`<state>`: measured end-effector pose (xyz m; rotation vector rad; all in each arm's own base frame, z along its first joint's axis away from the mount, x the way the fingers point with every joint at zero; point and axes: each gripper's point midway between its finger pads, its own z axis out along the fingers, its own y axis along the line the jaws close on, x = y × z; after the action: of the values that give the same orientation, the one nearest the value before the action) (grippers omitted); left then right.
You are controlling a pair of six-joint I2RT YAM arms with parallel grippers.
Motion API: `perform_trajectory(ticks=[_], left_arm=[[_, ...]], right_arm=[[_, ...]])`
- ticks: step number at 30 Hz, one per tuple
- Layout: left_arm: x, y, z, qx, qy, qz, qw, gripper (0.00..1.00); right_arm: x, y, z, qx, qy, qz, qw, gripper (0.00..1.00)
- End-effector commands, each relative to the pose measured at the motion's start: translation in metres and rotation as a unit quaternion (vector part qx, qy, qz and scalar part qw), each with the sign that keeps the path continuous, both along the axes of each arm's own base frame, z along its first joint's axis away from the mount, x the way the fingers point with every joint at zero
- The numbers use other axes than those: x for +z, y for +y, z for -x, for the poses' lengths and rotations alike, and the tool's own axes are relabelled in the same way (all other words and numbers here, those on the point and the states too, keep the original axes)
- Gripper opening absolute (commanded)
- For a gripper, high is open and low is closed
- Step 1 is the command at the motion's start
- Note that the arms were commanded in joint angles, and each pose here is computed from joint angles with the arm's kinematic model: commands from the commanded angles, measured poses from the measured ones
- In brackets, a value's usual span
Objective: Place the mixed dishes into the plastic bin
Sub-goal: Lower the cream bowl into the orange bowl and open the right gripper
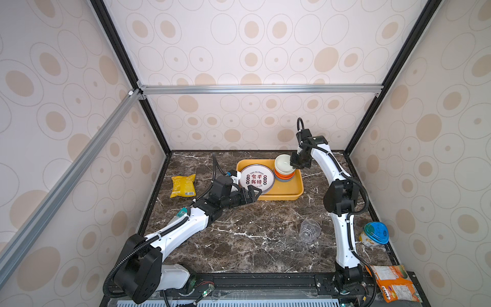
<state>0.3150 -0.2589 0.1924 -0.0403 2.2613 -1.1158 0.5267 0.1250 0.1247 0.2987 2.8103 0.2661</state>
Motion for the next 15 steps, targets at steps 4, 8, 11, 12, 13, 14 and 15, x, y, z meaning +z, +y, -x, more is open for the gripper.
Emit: perform_trajectory(ticks=[4, 8, 11, 12, 13, 14, 15], left_arm=[[0.008, 0.004, -0.001, 0.007, -0.004, 0.012, 1.000, 0.97], [0.008, 0.004, -0.001, 0.007, -0.004, 0.011, 1.000, 0.97], [0.008, 0.005, 0.000, 0.008, -0.004, 0.012, 1.000, 0.97], [0.009, 0.006, 0.001, 0.008, -0.005, 0.012, 1.000, 0.97], [0.009, 0.006, 0.001, 0.008, -0.005, 0.012, 1.000, 0.97], [0.010, 0.007, 0.001, 0.010, -0.006, 0.012, 1.000, 0.97], [0.009, 0.007, 0.001, 0.010, -0.005, 0.012, 1.000, 0.97]], right_arm=[[0.005, 0.000, -0.006, -0.011, -0.007, -0.009, 1.000, 0.08], [-0.001, -0.002, -0.008, -0.013, -0.004, -0.005, 1.000, 0.08], [-0.006, -0.002, -0.008, -0.015, 0.001, -0.003, 1.000, 0.08], [-0.008, -0.002, -0.009, -0.016, 0.002, -0.002, 1.000, 0.08], [-0.009, -0.003, -0.009, -0.017, 0.002, -0.001, 1.000, 0.08], [-0.010, -0.002, -0.010, -0.017, 0.003, -0.001, 1.000, 0.08], [-0.011, -0.002, -0.010, -0.018, 0.004, -0.001, 1.000, 0.08]])
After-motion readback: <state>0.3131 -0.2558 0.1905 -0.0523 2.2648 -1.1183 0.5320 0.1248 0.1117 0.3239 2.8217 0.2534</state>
